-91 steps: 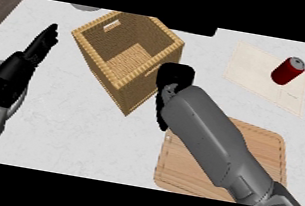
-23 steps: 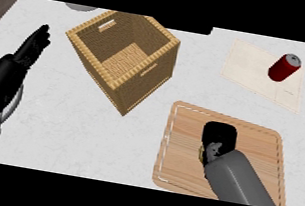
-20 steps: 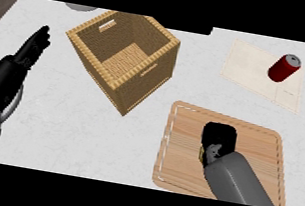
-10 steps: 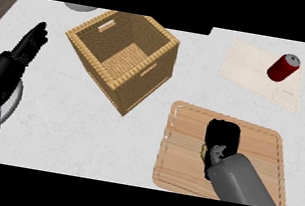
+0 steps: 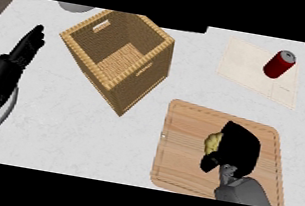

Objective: Pick the squash from the cutting board and place it in the basket

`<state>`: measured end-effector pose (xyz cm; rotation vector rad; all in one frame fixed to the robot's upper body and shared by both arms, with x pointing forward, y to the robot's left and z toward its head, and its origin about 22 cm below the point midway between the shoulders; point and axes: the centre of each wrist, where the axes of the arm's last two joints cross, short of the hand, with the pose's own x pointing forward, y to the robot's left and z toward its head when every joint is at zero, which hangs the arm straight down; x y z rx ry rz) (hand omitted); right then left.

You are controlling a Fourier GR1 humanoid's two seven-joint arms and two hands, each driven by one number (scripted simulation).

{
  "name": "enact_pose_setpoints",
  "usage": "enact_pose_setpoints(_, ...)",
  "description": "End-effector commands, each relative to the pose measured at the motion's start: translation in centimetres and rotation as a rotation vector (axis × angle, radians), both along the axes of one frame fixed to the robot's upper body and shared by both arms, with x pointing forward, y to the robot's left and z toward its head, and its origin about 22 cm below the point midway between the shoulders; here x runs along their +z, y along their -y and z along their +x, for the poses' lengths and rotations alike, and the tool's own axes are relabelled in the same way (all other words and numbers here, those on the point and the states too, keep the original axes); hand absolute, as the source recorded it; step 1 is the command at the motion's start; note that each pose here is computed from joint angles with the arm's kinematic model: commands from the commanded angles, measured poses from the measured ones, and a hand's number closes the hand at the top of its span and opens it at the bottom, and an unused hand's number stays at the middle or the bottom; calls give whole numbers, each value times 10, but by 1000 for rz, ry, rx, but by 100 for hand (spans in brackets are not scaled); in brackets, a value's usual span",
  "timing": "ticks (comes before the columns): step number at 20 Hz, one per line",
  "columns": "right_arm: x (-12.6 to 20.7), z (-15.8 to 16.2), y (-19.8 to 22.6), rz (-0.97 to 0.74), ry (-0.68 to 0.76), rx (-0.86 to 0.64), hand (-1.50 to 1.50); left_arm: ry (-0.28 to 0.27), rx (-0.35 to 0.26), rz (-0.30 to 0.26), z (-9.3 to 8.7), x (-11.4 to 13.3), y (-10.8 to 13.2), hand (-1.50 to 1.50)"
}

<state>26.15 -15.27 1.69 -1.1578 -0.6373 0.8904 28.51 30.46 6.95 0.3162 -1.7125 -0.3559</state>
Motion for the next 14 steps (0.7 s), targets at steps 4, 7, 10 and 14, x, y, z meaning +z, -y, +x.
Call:
enact_pose_setpoints(4,68,-11,-12,94,560,-101,150,-23,7,5,-3,-2,7,0)
enact_pose_setpoints(7,113,-13,-29,269,776,-43,150,9,-20,3,-7,-8,11,0)
enact_pose_setpoints(10,148,-28,-42,371,889,31,150,-5,-16,15,-6,-6,0,0)
enact_pose_setpoints(14,202,-36,-63,346,966,110,150,6,-25,5,2,5,-1,0)
